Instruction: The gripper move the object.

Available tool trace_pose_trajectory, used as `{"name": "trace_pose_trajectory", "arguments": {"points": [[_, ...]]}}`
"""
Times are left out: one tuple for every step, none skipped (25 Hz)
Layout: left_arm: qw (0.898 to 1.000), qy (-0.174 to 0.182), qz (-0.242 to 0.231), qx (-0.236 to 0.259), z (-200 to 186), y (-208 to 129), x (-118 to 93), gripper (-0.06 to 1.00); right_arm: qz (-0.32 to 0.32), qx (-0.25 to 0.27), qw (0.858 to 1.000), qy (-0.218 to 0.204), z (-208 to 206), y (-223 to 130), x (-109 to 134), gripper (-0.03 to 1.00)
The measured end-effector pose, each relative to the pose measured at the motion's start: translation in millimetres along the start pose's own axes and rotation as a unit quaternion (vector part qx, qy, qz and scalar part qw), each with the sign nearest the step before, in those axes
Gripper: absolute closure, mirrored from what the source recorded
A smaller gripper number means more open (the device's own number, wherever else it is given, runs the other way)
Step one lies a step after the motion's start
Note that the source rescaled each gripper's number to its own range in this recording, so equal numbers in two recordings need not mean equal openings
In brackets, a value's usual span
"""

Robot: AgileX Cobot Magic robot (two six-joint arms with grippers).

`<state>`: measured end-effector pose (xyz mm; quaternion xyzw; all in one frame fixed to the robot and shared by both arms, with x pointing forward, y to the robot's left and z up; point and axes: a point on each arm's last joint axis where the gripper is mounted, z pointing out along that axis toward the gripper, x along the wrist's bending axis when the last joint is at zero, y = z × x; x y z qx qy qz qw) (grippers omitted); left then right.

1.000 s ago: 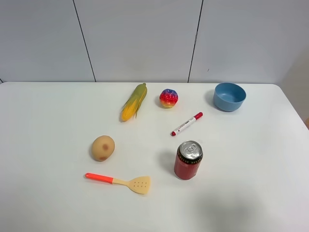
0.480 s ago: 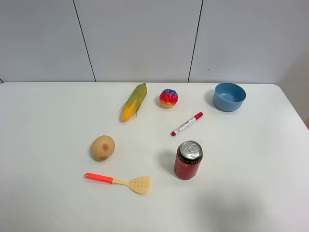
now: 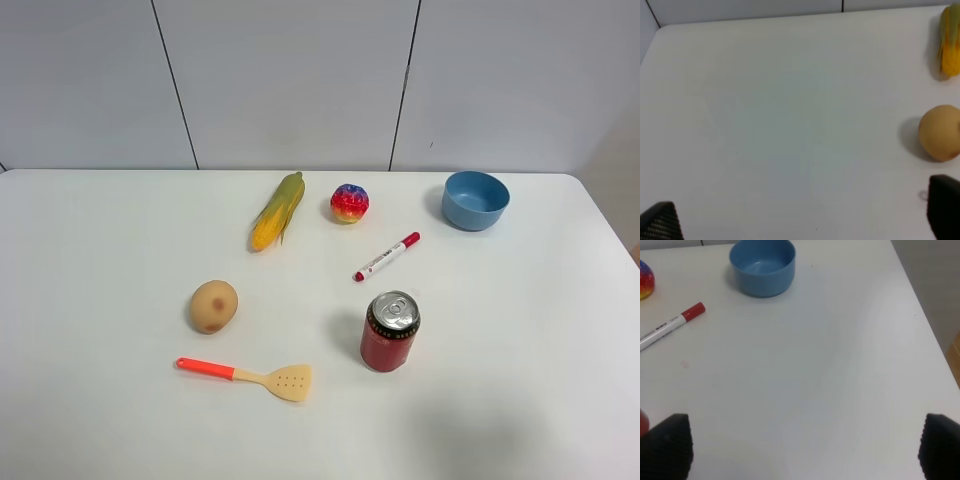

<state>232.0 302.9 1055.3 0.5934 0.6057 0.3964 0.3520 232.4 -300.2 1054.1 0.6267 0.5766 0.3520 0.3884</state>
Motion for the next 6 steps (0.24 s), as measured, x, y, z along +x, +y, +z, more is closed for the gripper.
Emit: {"name": "trace_pose_trajectory", "arguments": {"points": [[1.000, 0.000, 0.000, 0.000, 0.0, 0.0, 0.0, -0.06, 0.000, 0.000, 1.000, 0.000, 0.0, 0.0, 0.0, 0.19], [1.000, 0.000, 0.000, 0.000, 0.0, 0.0, 0.0, -0.06, 0.000, 0.000, 1.000, 0.000, 0.0, 0.0, 0.0, 0.19], [1.000, 0.000, 0.000, 0.000, 0.0, 0.0, 0.0, -0.06, 0.000, 0.000, 1.000, 0.000, 0.0, 0.0, 0.0, 0.19], [1.000, 0.000, 0.000, 0.000, 0.0, 0.0, 0.0, -0.06, 0.000, 0.000, 1.000, 0.000, 0.0, 0.0, 0.0, 0.19], [1.000, 0.000, 0.000, 0.000, 0.0, 0.0, 0.0, -0.06, 0.000, 0.000, 1.000, 0.000, 0.0, 0.0, 0.0, 0.19], [1.000, 0.000, 0.000, 0.000, 0.0, 0.0, 0.0, -0.06, 0.000, 0.000, 1.000, 0.000, 0.0, 0.0, 0.0, 0.19]]}}
